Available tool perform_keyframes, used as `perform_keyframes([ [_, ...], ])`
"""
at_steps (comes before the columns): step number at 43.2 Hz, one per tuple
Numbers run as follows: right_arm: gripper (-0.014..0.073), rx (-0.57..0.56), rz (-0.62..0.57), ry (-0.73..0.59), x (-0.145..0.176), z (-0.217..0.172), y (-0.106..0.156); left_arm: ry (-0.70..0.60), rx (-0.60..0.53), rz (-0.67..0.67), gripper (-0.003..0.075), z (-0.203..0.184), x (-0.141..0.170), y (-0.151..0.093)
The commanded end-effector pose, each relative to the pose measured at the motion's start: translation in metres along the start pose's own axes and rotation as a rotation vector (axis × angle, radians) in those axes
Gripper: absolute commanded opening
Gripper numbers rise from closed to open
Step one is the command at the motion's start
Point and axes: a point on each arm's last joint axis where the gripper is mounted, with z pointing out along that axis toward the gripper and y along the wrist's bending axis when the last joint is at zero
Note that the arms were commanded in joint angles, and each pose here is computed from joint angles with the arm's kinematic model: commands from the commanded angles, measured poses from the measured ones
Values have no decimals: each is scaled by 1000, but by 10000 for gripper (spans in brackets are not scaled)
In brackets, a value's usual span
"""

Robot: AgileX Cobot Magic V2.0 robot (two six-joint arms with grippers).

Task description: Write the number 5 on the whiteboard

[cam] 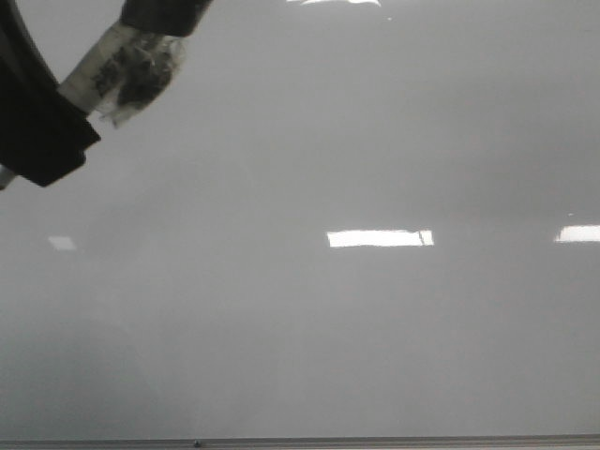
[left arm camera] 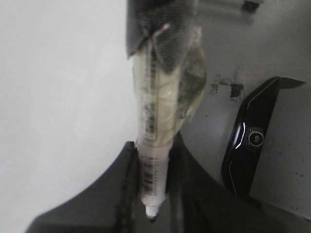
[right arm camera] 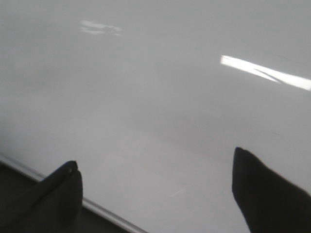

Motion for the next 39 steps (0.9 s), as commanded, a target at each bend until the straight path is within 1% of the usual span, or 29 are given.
perform_keyframes([
  [1,644,-167,-89,-36,-27,-2,14,-88,21,144,-20,-13,-17,-17],
  [6,644,-424,-178,4,-46,5,38,-106,59,239,-20,-13,-24,-34],
  [10,644,-587,-251,55,-59,15,58,-107,65,290,-20,-13,-26,-41],
  [16,644,-718,-310,127,-71,35,85,-110,71,302,-20,-13,-27,-44],
  [21,644,-780,-343,164,-75,49,103,-110,71,302,-20,-13,-27,-44],
  [27,644,-821,-382,189,-73,63,120,-111,70,302,-20,-13,-27,-44],
  [33,644,-816,-397,200,-69,77,127,-115,68,301,-20,-13,-27,-44],
  [37,643,-802,-390,177,-71,79,127,-115,68,301,-20,-13,-27,-44],
  [39,623,-798,-388,169,-72,80,127,-115,68,301,-20,-13,-27,-44],
])
